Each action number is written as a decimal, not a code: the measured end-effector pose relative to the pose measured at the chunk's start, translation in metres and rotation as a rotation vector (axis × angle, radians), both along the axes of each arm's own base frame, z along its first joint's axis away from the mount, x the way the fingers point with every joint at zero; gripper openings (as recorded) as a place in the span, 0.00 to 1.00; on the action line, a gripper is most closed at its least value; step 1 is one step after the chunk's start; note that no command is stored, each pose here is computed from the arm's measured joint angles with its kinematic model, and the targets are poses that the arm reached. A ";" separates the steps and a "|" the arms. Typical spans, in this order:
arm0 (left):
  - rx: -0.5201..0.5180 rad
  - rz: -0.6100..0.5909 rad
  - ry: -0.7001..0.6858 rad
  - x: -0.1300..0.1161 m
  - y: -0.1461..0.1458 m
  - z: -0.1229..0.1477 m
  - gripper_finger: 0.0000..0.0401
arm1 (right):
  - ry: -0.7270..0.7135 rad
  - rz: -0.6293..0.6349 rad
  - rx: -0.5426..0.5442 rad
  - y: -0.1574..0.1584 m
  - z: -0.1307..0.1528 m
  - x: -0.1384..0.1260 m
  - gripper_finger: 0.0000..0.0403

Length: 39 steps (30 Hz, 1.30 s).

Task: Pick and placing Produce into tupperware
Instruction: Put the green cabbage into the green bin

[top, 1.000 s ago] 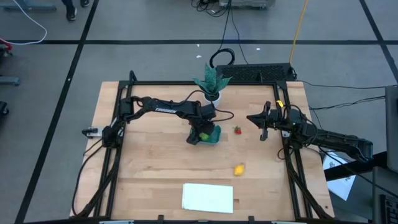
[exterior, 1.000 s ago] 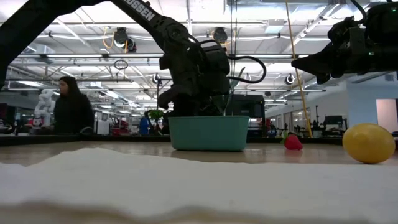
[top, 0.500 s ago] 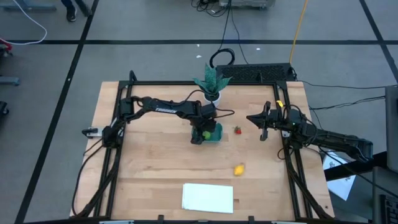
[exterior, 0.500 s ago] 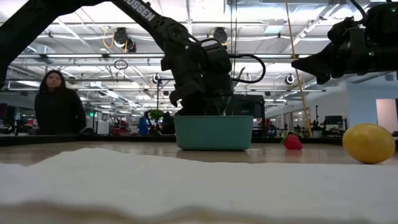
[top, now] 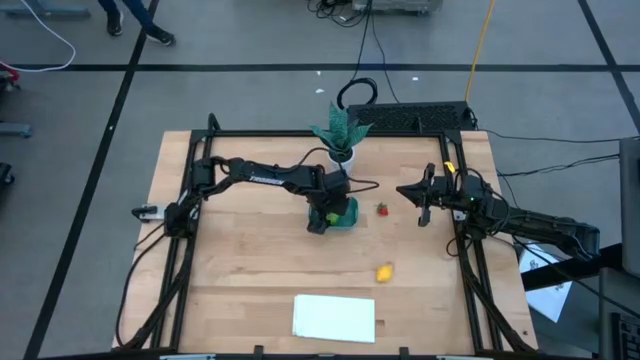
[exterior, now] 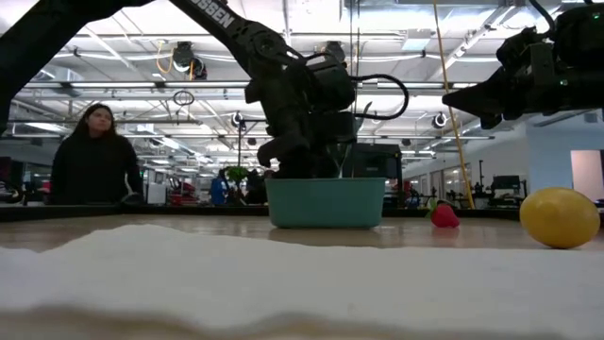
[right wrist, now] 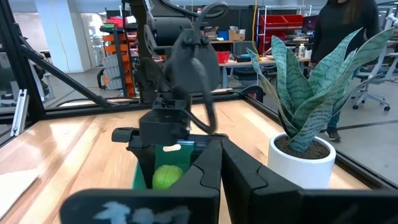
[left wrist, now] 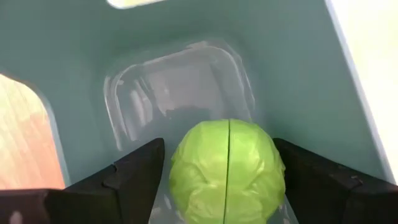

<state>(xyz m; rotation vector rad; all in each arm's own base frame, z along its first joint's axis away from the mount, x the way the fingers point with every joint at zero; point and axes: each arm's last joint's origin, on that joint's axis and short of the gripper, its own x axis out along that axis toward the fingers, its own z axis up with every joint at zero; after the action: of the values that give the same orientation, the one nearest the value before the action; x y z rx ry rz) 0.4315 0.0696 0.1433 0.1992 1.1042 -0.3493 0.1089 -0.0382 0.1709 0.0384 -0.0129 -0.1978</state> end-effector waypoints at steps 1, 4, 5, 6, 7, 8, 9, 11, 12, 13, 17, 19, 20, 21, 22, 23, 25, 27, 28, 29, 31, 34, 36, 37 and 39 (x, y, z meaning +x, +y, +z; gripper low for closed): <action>0.015 -0.009 -0.001 0.000 -0.001 0.000 0.75 | 0.001 0.000 0.000 0.000 0.000 0.000 0.00; 0.027 -0.030 -0.004 0.001 -0.004 0.000 0.74 | 0.001 0.000 0.000 0.000 0.000 0.000 0.00; 0.027 -0.032 -0.004 0.001 -0.005 0.000 0.74 | 0.001 0.000 0.000 0.000 0.000 0.000 0.00; 0.027 -0.034 -0.003 0.001 -0.005 0.000 0.73 | 0.001 0.000 0.000 0.000 0.000 0.000 0.00; 0.025 -0.038 -0.002 0.001 -0.005 0.000 0.72 | 0.001 0.000 0.000 0.000 0.000 0.000 0.00; 0.021 -0.039 0.000 0.000 -0.005 0.000 0.71 | 0.000 0.000 0.000 0.000 0.000 0.000 0.00; 0.017 -0.038 0.002 0.000 -0.005 0.000 0.69 | 0.000 0.000 0.000 0.000 0.000 0.000 0.00; 0.012 -0.033 0.011 -0.001 -0.005 0.000 0.66 | 0.000 0.000 0.000 0.000 0.000 0.000 0.00; 0.010 -0.030 0.012 -0.001 -0.005 0.000 0.64 | 0.000 0.000 0.000 0.000 0.000 0.000 0.00; 0.007 -0.024 0.013 -0.001 -0.005 0.000 0.63 | 0.000 0.000 0.000 0.000 0.000 0.000 0.00; -0.006 0.009 0.017 -0.001 -0.004 0.000 0.60 | -0.001 0.000 0.000 0.000 0.000 0.000 0.00; -0.020 0.033 0.021 -0.001 -0.003 0.000 0.60 | 0.000 0.000 0.000 0.000 0.000 0.000 0.00; -0.031 0.050 0.023 -0.001 -0.001 0.000 0.61 | -0.001 0.000 0.000 0.000 0.000 0.000 0.00; -0.043 0.070 0.025 -0.001 0.000 0.000 0.62 | -0.001 0.000 0.001 0.000 0.000 0.000 0.00; -0.053 0.094 0.028 -0.001 0.001 0.000 0.64 | -0.001 0.000 0.005 0.000 0.000 0.000 0.00; -0.061 0.112 0.031 -0.001 0.003 0.000 0.65 | -0.002 0.000 0.010 0.000 0.000 0.000 0.00; -0.074 0.149 0.035 -0.002 0.005 -0.001 0.67 | -0.003 0.000 0.012 0.000 0.000 0.000 0.00; -0.083 0.174 0.039 -0.002 0.006 -0.001 0.68 | -0.003 0.000 0.011 0.000 0.000 0.000 0.00; -0.085 0.180 0.039 -0.002 0.006 -0.001 0.68 | -0.003 0.000 0.011 0.000 0.000 0.000 0.00; -0.085 0.180 0.039 -0.002 0.006 -0.001 0.68 | -0.003 0.000 0.011 0.000 0.000 0.000 0.00; -0.079 0.174 0.038 -0.002 0.006 -0.001 0.69 | -0.002 0.000 0.012 0.000 0.000 0.000 0.00; -0.070 0.153 0.033 -0.001 0.005 0.000 0.68 | -0.002 0.000 0.011 0.000 0.000 0.000 0.00; -0.065 0.141 0.027 -0.001 0.004 0.000 0.68 | -0.002 0.000 0.011 0.000 0.000 0.000 0.00; -0.063 0.136 0.025 -0.001 0.004 0.000 0.68 | -0.002 0.000 0.012 0.000 0.000 0.000 0.00; -0.060 0.130 0.017 0.000 0.004 0.000 0.68 | -0.001 0.000 0.012 0.000 0.000 0.000 0.00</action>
<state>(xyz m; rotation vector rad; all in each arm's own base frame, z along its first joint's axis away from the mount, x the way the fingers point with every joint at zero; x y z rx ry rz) 0.4314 0.0735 0.1432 0.0709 1.1165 -0.2678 0.1089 -0.0383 0.1708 0.0503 -0.0132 -0.1979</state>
